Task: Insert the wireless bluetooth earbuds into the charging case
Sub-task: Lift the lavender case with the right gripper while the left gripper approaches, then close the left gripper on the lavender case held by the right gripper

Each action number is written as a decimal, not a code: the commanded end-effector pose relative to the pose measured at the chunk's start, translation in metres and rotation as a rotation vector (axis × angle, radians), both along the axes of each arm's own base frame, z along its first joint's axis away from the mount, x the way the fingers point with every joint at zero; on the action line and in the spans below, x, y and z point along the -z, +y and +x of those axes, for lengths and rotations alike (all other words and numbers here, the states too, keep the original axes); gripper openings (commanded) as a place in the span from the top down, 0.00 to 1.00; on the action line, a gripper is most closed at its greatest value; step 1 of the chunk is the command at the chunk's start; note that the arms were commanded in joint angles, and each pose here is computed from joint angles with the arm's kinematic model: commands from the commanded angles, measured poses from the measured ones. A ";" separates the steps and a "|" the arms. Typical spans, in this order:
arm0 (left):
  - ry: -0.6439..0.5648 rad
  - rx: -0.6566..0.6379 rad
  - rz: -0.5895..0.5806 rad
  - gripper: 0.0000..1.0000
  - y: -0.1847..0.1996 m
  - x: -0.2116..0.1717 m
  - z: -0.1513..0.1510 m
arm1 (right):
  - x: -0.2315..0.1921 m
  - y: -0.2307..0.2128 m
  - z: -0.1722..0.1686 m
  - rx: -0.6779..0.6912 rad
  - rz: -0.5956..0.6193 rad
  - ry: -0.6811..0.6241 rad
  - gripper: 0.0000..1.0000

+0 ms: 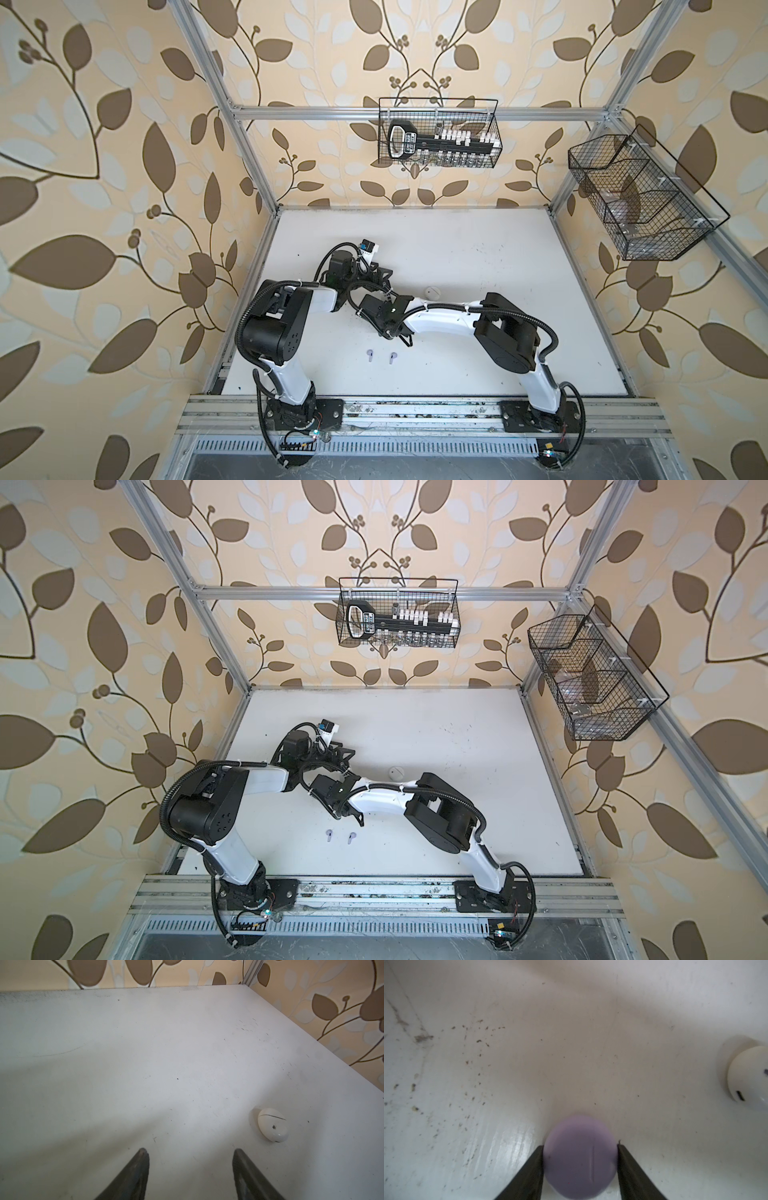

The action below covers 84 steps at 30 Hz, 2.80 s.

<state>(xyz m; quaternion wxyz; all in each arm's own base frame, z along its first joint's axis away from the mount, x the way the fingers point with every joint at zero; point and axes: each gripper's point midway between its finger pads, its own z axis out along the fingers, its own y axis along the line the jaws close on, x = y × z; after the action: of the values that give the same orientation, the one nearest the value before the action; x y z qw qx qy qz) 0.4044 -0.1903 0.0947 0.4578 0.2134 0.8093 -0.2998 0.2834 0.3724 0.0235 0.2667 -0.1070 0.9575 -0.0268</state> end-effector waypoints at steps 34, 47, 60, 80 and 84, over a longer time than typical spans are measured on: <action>0.144 0.324 -0.026 0.42 -0.036 -0.041 -0.039 | -0.095 -0.045 -0.039 -0.235 0.035 -0.500 0.63; 0.215 0.636 -0.073 0.48 -0.048 -0.081 -0.095 | -0.127 -0.074 -0.061 -0.213 -0.020 -0.691 0.62; 0.254 0.774 -0.044 0.47 -0.073 -0.085 -0.133 | -0.131 -0.081 -0.064 -0.234 -0.095 -0.724 0.62; 0.276 0.866 -0.036 0.45 -0.091 -0.094 -0.163 | -0.135 -0.077 -0.055 -0.243 -0.101 -0.732 0.62; 0.282 0.876 -0.035 0.44 -0.093 -0.094 -0.165 | -0.137 -0.076 -0.052 -0.240 -0.107 -0.737 0.62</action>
<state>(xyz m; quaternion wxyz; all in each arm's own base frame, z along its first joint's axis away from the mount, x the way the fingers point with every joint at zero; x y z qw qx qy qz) 0.2442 -0.2789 0.1678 0.1639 0.4683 0.7139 -0.4941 0.2269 0.2962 0.1541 0.5789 -0.2219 0.7810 -0.0753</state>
